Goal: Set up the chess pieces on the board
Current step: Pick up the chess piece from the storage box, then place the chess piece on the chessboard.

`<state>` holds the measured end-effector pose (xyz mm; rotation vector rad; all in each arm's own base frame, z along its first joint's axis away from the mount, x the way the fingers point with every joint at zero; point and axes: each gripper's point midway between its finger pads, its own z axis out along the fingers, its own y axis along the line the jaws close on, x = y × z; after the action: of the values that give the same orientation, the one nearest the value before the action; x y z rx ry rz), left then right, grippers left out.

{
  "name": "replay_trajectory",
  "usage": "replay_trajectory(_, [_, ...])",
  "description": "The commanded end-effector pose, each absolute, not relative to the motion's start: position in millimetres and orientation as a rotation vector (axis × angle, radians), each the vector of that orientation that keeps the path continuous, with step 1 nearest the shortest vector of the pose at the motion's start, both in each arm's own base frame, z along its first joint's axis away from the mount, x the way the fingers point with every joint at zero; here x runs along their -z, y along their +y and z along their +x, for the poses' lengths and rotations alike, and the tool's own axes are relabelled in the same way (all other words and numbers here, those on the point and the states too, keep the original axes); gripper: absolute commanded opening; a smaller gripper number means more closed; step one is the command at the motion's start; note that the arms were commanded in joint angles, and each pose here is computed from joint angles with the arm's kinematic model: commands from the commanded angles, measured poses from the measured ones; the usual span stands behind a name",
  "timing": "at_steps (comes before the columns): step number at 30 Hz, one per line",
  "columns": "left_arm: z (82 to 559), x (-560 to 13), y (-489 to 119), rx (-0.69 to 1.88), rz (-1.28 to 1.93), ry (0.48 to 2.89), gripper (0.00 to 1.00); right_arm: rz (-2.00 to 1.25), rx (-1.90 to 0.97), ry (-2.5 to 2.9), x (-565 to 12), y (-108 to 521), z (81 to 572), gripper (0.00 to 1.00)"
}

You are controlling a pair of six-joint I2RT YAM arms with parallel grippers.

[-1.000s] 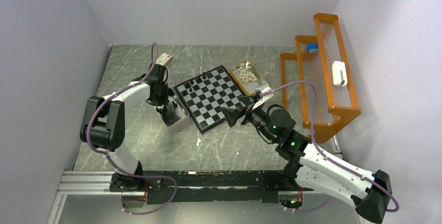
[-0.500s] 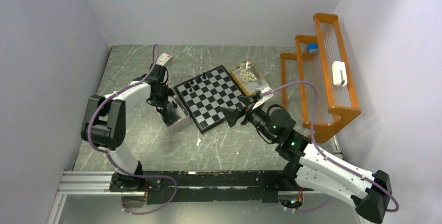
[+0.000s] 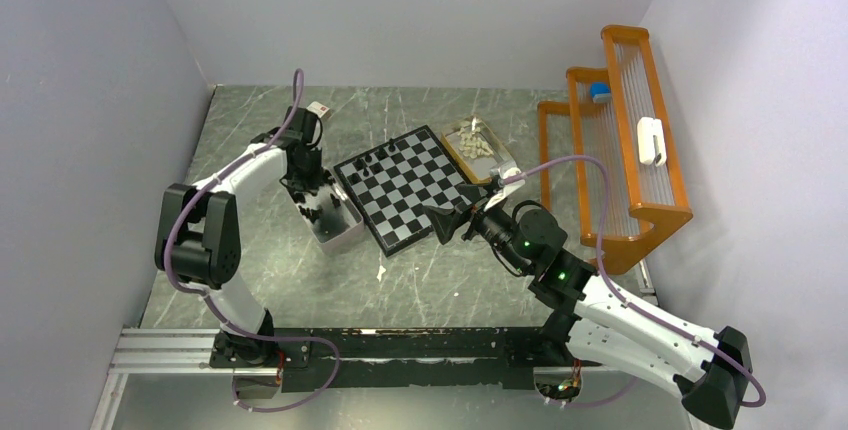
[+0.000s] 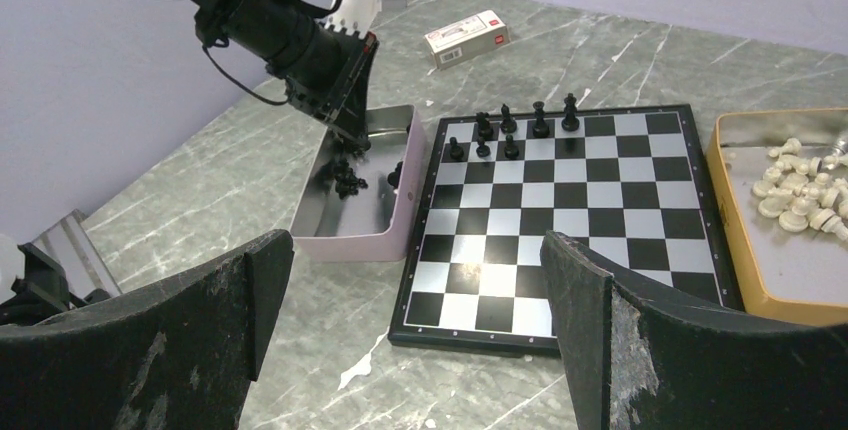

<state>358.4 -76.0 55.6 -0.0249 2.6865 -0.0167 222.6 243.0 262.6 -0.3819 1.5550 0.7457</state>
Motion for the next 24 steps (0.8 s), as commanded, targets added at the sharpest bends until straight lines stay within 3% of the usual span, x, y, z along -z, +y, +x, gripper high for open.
replay_trajectory(1, [369, -93, -79, -0.014, 0.034, 2.622, 0.12, -0.361, -0.745, 1.520, -272, 239, 224, 1.00])
replay_trajectory(16, [414, -145, -168, 0.060, 0.250, 2.481, 0.11, -0.354, -0.749, 1.529, -271, 236, 221, 1.00])
replay_trajectory(24, [442, -140, -239, 0.146, 0.364, 2.423, 0.11, -0.343, -0.745, 1.533, -268, 233, 221, 1.00])
